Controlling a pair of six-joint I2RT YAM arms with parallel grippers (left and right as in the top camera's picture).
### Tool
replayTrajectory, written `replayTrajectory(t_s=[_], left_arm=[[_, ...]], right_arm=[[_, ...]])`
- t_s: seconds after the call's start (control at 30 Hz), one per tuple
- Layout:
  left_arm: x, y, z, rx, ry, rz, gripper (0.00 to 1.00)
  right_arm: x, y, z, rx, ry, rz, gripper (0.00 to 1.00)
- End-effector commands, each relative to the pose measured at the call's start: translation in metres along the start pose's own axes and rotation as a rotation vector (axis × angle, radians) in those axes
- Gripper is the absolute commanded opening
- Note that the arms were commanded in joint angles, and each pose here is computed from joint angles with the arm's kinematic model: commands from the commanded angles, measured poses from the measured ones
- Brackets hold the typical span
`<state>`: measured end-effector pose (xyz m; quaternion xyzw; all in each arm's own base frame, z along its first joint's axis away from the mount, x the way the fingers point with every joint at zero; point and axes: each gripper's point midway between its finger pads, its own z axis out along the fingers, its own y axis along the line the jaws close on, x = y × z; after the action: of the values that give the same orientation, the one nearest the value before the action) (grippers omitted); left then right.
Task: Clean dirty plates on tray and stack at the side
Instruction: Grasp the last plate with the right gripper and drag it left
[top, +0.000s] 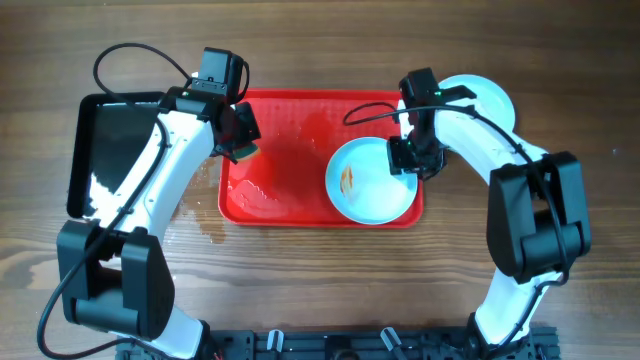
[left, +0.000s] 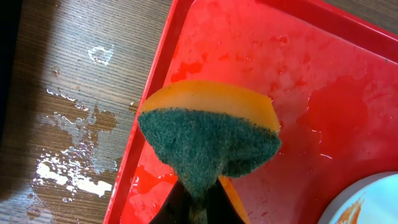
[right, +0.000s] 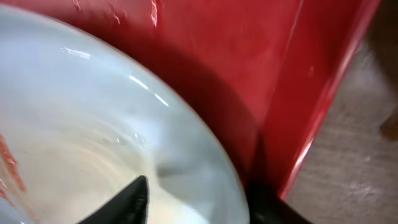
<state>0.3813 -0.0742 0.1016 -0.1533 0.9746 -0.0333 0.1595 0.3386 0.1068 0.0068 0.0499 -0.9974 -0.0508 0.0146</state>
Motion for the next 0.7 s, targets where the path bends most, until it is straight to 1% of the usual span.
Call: replayTrajectory(t_s=[0.0,0.1,0.23,0.3,0.47,0.5,0.57,0.67], left_arm=[[-0.005,-0.003,-0.007,0.021,-0.017,-0.004,0.04],[-0.006,-0.003,-0.007,0.023,-0.019,-0.004,0.04],[-0.006,-0.003,-0.007,0.023,-0.020,-0.004,0.04],[-0.006,-0.003,-0.007,0.023,-0.019,-0.004,0.04],[-0.006,-0.003,-0.007,0.023,-0.019,-0.004,0.04],[-0.006,-0.003,-0.007,0.023,-0.019,-0.004,0.04],[-0.006,-0.003,-0.007,0.023,-0.019,-0.004,0.04],[-0.006,-0.003,-0.007,0.023,-0.019,-0.004,0.04]], right_arm=[[0.002,0.005,-0.006,-0.034,-0.011,0.005,0.45],[-0.002,0.028,-0.008,-0.166,-0.018,-0.001,0.44],[-0.009,0.058,-0.016,-0.332,-0.045,-0.022,0.37],[-0.012,0.065,-0.016,-0.344,-0.056,-0.024,0.35],[-0.014,0.089,-0.013,-0.332,-0.084,-0.076,0.36],[-0.014,0.094,-0.011,-0.319,-0.089,-0.060,0.34],[-0.017,0.102,-0.010,-0.301,-0.105,-0.031,0.29],[-0.024,0.112,-0.012,-0.291,-0.144,-0.041,0.30]])
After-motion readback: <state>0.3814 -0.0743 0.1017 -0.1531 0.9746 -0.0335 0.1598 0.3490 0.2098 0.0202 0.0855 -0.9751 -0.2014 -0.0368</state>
